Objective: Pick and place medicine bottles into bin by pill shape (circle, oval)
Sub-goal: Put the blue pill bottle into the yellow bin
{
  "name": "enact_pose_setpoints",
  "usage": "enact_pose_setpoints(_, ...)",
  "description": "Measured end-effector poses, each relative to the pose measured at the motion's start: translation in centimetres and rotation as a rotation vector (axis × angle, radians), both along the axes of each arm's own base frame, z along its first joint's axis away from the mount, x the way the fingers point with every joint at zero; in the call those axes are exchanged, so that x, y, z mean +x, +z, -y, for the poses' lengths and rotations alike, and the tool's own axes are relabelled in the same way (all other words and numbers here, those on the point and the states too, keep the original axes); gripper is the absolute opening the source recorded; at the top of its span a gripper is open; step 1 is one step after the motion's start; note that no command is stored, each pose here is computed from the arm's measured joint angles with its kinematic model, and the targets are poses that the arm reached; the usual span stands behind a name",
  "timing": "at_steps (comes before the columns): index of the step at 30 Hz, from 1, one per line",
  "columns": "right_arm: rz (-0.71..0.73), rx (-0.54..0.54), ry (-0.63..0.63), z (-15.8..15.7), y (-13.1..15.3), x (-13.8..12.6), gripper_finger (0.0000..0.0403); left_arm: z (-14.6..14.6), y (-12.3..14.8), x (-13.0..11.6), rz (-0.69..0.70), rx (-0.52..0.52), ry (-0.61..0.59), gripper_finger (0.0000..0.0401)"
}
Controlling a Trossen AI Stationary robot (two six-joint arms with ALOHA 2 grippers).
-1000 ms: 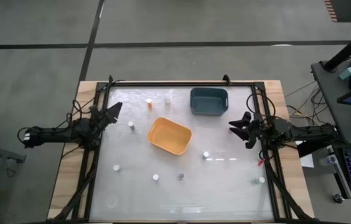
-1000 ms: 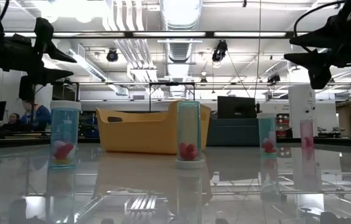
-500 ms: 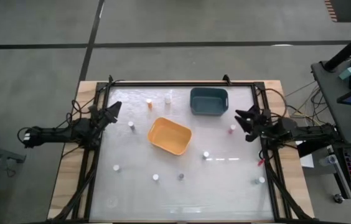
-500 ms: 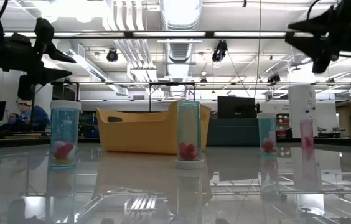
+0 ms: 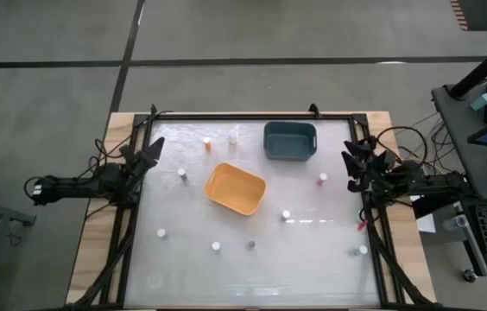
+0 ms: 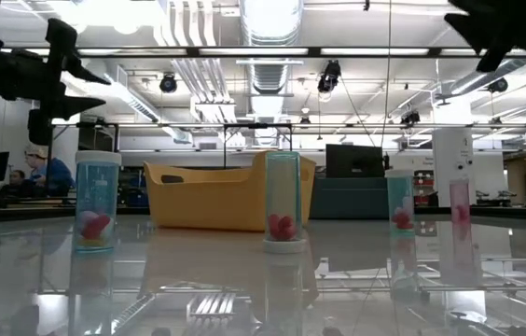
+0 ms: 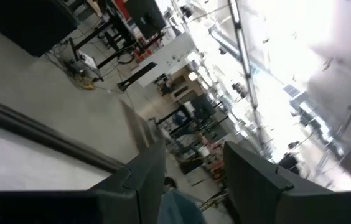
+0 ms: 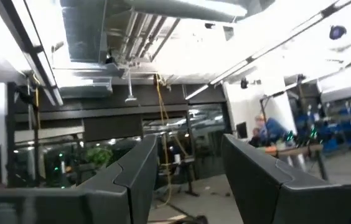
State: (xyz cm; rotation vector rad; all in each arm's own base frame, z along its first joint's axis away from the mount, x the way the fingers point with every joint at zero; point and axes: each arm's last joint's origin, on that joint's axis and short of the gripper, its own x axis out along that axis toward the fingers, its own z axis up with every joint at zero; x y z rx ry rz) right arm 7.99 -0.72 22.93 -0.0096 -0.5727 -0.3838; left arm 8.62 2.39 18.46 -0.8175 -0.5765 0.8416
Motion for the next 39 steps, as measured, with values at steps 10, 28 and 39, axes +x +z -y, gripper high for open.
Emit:
enact_pose_setpoints(10,0.006,-0.085,-0.063,0.0,2.0,-0.5,0.0171,0.2,2.8,-0.1,0.008,0.128,-0.101,0.0148)
enact_pose_setpoints(28,-0.03,-0.128,-0.095,0.0,2.0,-0.3,0.0171,0.4,10.1,4.6,-0.222,0.079,-0.185,0.0148)
enact_pose_setpoints(39,-0.03,-0.138,-0.103,0.0,2.2,-0.4,0.0171,0.6,12.1,8.1,-0.612,-0.238,-0.283,0.0148)
